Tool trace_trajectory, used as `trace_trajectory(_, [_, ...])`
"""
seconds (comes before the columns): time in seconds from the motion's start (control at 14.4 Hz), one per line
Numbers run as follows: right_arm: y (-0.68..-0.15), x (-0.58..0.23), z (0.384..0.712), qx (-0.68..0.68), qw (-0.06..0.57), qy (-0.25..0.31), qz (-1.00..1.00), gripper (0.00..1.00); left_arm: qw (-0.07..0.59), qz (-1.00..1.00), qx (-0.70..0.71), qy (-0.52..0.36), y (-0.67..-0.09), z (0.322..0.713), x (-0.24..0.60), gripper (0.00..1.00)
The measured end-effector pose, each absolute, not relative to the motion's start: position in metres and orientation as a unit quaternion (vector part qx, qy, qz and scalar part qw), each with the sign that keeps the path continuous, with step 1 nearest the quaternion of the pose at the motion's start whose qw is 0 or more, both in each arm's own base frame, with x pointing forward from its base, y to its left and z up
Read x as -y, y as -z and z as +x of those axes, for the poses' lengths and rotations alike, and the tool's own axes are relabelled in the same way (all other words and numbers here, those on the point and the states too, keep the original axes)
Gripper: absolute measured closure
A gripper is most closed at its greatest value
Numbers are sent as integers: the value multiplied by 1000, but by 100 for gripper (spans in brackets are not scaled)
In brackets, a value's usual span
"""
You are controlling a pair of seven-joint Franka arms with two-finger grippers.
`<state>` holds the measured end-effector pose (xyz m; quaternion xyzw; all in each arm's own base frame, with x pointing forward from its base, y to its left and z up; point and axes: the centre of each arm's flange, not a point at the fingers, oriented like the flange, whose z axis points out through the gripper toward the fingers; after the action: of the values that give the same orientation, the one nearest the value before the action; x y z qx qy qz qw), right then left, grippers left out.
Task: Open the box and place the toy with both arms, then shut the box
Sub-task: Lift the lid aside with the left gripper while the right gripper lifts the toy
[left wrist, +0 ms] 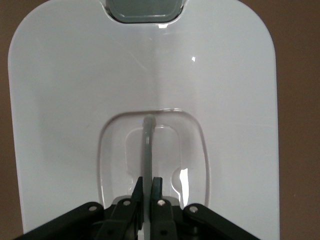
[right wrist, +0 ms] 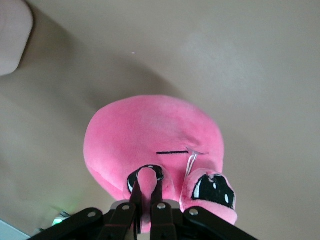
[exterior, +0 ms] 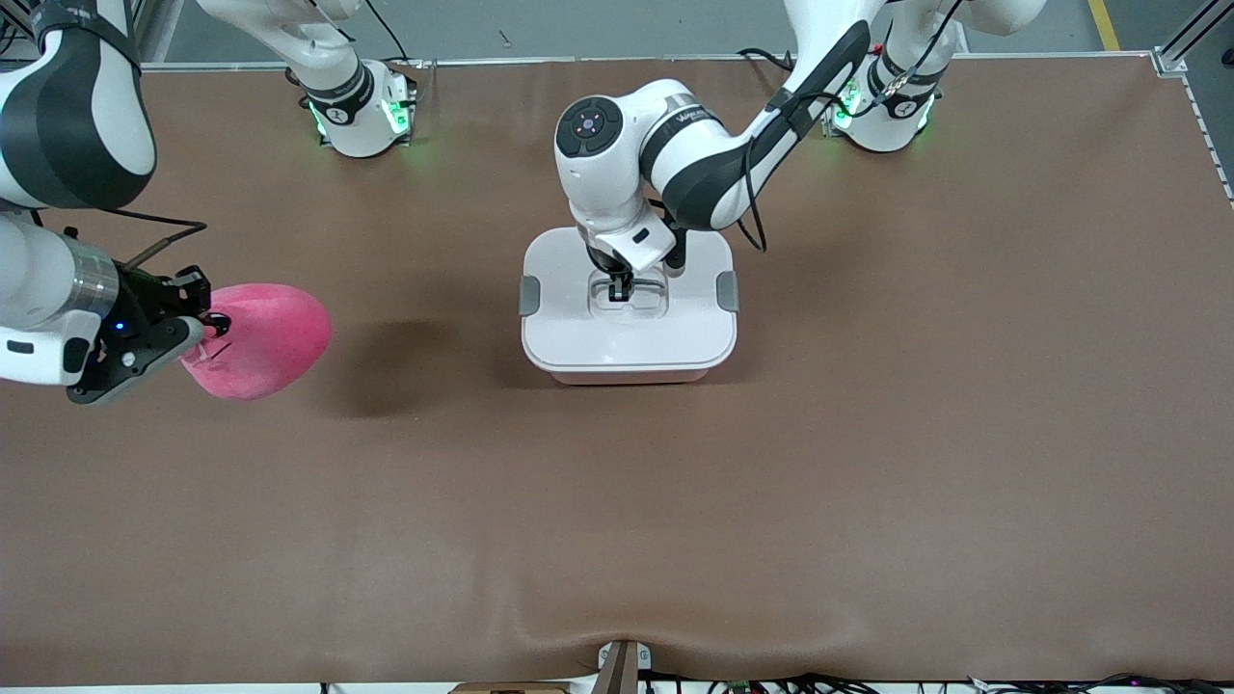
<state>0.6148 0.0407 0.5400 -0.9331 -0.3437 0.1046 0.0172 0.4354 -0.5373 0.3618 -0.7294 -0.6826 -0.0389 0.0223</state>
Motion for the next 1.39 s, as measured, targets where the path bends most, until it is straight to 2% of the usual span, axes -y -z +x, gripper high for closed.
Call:
trace_trajectory(0.49, [-568,-97,607,505,27,-73,-860,90,28,-745,664,52,-409,443,514,93])
trace_trajectory(0.9, [-580,-176,587,585,36,-56,-808,90,23,-779,626,30,-463,495,442,93])
trace_trajectory(1.39, [-601,-253,566,682,33,-1,-731,90,0,-832,555,11,-532,538,342,93])
